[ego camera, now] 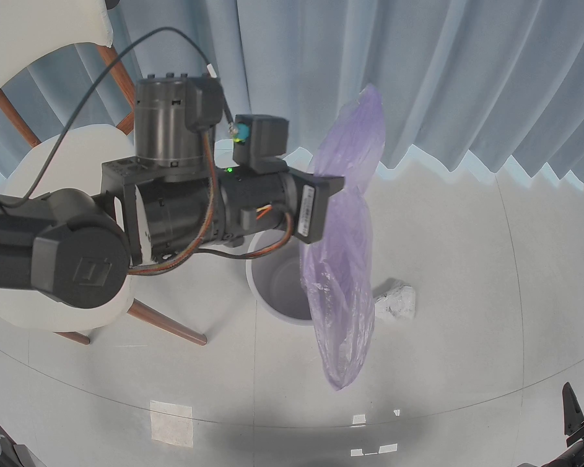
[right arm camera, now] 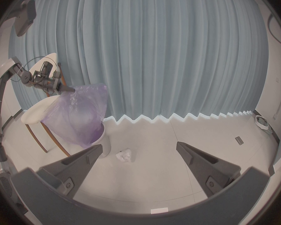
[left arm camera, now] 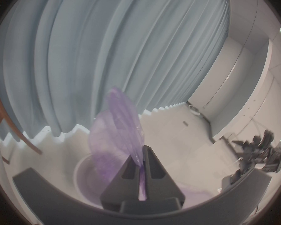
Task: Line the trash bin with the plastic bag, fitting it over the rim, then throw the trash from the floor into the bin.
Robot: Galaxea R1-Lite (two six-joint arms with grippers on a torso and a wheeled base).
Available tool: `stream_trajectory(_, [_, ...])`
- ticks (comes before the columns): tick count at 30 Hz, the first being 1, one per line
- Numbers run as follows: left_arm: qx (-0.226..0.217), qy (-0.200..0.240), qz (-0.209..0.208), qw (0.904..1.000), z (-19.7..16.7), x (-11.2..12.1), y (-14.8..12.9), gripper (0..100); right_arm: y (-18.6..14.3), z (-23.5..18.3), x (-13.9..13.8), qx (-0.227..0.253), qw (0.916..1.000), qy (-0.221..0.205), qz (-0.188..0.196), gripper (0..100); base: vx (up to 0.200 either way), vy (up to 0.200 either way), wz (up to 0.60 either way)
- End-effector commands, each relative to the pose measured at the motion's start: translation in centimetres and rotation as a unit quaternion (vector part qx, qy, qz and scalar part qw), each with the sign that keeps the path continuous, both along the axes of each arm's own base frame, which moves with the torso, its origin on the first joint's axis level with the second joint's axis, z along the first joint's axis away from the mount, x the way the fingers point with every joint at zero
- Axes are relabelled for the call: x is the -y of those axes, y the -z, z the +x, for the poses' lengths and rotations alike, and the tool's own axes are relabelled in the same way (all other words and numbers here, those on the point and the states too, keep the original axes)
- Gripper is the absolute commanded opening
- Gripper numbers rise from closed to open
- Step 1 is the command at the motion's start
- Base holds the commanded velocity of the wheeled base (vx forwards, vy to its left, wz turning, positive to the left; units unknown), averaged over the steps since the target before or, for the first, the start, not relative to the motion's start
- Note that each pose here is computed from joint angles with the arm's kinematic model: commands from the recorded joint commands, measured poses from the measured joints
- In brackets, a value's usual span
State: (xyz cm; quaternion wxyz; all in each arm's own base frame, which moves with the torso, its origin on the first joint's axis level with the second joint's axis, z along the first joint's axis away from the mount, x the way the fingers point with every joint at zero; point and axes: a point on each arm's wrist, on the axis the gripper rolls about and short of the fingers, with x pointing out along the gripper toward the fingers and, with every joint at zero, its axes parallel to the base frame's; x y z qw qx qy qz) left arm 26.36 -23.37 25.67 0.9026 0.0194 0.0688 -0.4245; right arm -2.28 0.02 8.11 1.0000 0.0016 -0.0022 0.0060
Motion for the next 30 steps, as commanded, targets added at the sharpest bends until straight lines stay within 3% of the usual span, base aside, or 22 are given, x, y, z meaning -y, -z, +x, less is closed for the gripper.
stream_trajectory(1, [-0.007, -0.042, 0.036, 0.9984, 2.2, -2.3, 2.4, 0, 0.5, 0.0, 0.0, 0.000, 1.0000, -0.001, 0.000, 100, 0.000, 0.000, 0.00])
stream_trajectory(4, [-0.002, -0.063, 0.045, 0.9970, 2.9, -3.3, 2.8, 0, 0.5, 0.0, 0.0, 0.000, 1.0000, -0.001, 0.000, 100, 0.000, 0.000, 0.00])
stream_trajectory(6, [0.007, -0.118, 0.072, 0.9904, 3.7, -4.3, 3.4, 0, 0.5, 0.0, 0.0, 0.000, 1.0000, 0.000, 0.001, 100, 0.000, 0.000, 0.00])
stream_trajectory(8, [0.011, -0.141, 0.081, 0.9866, 3.9, -4.8, 3.4, 0, 0.5, 0.0, 0.0, 0.000, 1.0000, 0.000, 0.001, 100, 0.000, 0.000, 0.00])
stream_trajectory(15, [0.030, -0.177, 0.083, 0.9803, 3.5, -6.8, 2.1, 0, 0.5, 0.0, 0.0, 0.000, 1.0000, 0.000, 0.002, 100, 0.000, 0.000, 0.00])
stream_trajectory(17, [0.049, -0.191, 0.116, 0.9735, 3.0, -8.2, 2.2, 0, 0.5, 0.0, 0.0, 0.000, 1.0000, 0.000, 0.002, 100, 0.000, 0.000, 0.00])
stream_trajectory(23, [0.064, -0.169, 0.125, 0.9756, 2.6, -7.3, 1.7, 0, 0.5, 0.0, 0.0, 0.000, 1.0000, 0.002, 0.002, 100, 0.000, 0.000, 0.00])
stream_trajectory(30, [0.008, -0.139, 0.180, 0.9739, 2.3, -5.9, 4.2, 0, 0.5, 0.0, 0.0, 0.000, 1.0000, 0.002, 0.003, 100, 0.000, 0.000, 0.00])
